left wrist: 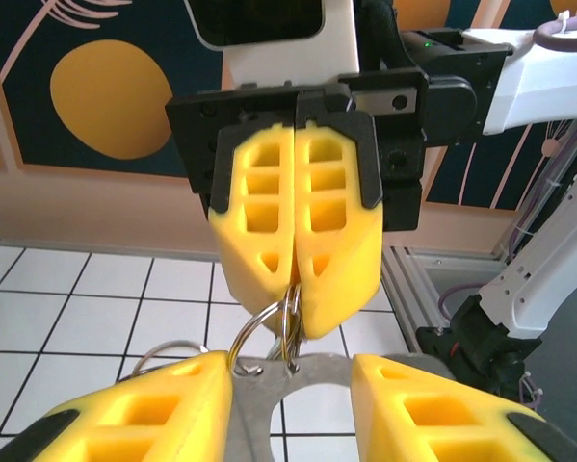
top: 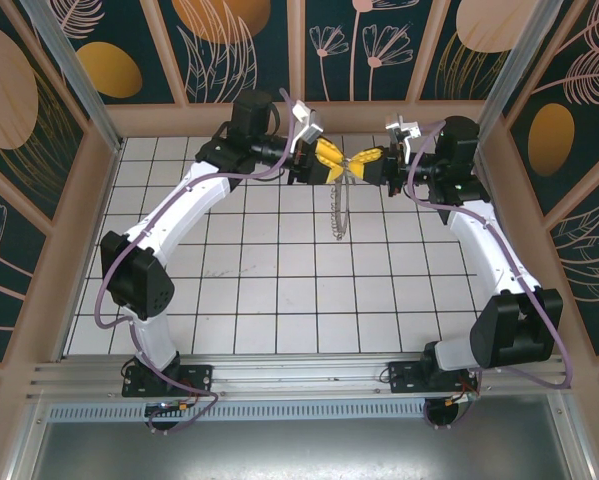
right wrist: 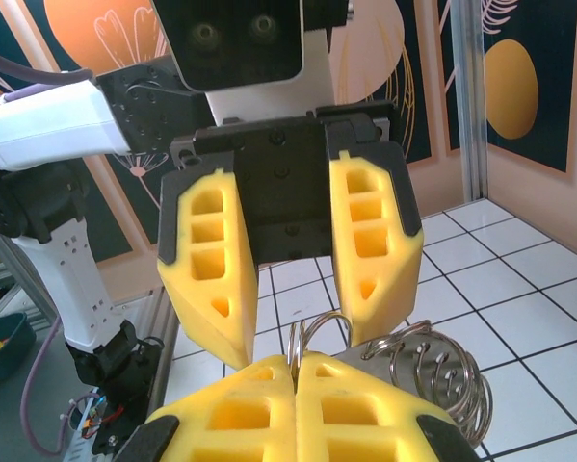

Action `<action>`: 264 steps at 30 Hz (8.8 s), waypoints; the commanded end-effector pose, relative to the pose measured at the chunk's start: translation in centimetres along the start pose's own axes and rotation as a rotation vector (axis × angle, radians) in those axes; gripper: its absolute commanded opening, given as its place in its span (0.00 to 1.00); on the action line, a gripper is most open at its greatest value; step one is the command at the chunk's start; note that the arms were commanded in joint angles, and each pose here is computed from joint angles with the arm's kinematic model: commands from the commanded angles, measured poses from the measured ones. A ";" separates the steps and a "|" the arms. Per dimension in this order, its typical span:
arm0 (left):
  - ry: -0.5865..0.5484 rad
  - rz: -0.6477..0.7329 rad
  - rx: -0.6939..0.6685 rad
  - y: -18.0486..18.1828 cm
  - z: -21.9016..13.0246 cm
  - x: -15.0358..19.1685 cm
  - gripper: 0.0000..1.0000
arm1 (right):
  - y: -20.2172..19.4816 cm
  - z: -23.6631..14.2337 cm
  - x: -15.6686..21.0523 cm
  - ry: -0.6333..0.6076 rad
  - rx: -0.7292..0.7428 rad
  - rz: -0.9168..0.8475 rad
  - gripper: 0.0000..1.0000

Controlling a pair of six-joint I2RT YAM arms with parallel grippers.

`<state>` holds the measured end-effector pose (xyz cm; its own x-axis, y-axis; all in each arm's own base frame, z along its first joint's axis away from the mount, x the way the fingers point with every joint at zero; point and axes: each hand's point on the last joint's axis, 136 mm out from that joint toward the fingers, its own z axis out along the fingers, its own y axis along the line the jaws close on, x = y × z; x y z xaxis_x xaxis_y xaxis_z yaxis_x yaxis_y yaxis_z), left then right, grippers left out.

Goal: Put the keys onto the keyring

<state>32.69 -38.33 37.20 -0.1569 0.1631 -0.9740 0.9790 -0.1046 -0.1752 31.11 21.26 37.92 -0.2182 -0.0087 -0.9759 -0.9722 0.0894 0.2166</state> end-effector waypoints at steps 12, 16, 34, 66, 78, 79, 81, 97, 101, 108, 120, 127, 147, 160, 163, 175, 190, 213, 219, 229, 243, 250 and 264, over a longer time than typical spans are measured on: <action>-0.037 0.062 0.028 -2.3 -1.1 -0.8 0.47 | 0.7 0.1 -1.0 -0.007 -0.019 -0.070 0.00; -0.061 0.092 0.002 -2.8 -1.5 -1.1 0.53 | 0.7 0.1 -0.9 -0.007 -0.017 -0.072 0.00; -0.132 0.104 0.031 -3.4 -1.6 -2.4 0.54 | 1.3 0.0 -1.0 -0.006 -0.026 -0.083 0.00; -0.121 0.057 0.127 -2.8 0.8 -1.1 0.37 | 1.4 0.0 -1.0 -0.007 -0.026 -0.090 0.00; -0.150 0.069 0.140 -3.3 1.4 -1.9 0.28 | 1.2 0.1 -0.9 -0.006 -0.028 -0.086 0.00; -0.155 0.070 0.140 -3.3 1.4 -2.0 0.27 | 1.2 0.1 -0.9 -0.005 -0.027 -0.085 0.00; -0.161 0.067 0.140 -3.2 1.6 -2.2 0.24 | 1.2 0.1 -0.9 -0.005 -0.029 -0.084 0.00; -0.172 0.072 0.108 -3.3 1.6 -2.5 0.00 | -0.6 -1.9 -1.8 -0.064 0.125 -0.062 0.29; -0.158 0.082 0.085 -3.2 1.4 -2.5 0.00 | -0.6 -5.7 -3.0 -0.212 0.277 -0.065 0.50; -0.157 0.100 0.054 -3.4 1.1 -2.9 0.00 | 0.0 -7.1 -2.8 -0.300 0.374 -0.022 0.54; -0.217 0.071 -0.090 -2.0 0.3 -3.9 0.00 | 1.8 -5.4 -2.2 -0.481 0.332 0.067 0.59; -0.245 0.071 -0.094 -2.8 -0.3 -4.7 0.00 | 2.3 -4.0 -2.3 -0.486 0.271 0.063 0.60; -0.255 0.070 -0.093 -3.3 -0.6 -5.1 0.00 | 1.2 -0.6 -0.9 -0.397 0.179 0.101 0.22; -0.273 0.067 -0.121 -3.0 -0.8 -5.5 0.00 | 1.9 0.3 0.8 -0.345 0.159 0.133 0.00; -0.281 0.069 -0.128 -3.0 -1.0 -5.7 0.00 | 2.2 0.9 1.6 -0.321 0.145 0.149 0.00; -0.297 0.052 -0.121 -2.8 -0.9 -5.6 0.00 | 2.6 4.1 2.6 -0.230 0.078 0.159 0.00; -0.348 -0.065 -0.184 -1.1 -1.1 -5.3 0.00 | 1.3 -4.7 -0.9 -0.384 0.416 0.139 0.46; -0.509 -0.368 -0.152 0.0 -2.4 -5.4 0.00 | 0.3 -2.3 -6.5 -0.615 0.231 0.253 0.46; -0.517 -0.413 -0.171 0.6 -2.4 -5.3 0.00 | 0.4 -0.9 -6.1 -0.595 0.193 0.261 0.44; -0.506 -0.423 -0.182 1.0 -2.2 -5.0 0.00 | 0.2 0.3 -6.0 -0.578 0.161 0.266 0.38; -0.501 -0.425 -0.181 1.1 -2.1 -4.7 0.00 | 0.1 1.1 -5.5 -0.556 0.141 0.281 0.14; -0.499 -0.425 -0.172 1.0 -2.0 -4.6 0.00 | -0.3 1.4 -5.3 -0.548 0.142 0.291 0.07; -0.510 -0.402 -0.291 2.4 -4.3 -4.6 0.40 | -1.1 -0.1 -5.8 -0.521 0.186 0.235 0.00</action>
<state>35.62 -37.07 40.34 -0.5411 -0.3099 -0.7818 0.8023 0.0882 -0.5903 34.10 21.94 41.01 -0.3908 0.5243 -0.7565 -0.8106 0.1933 0.5527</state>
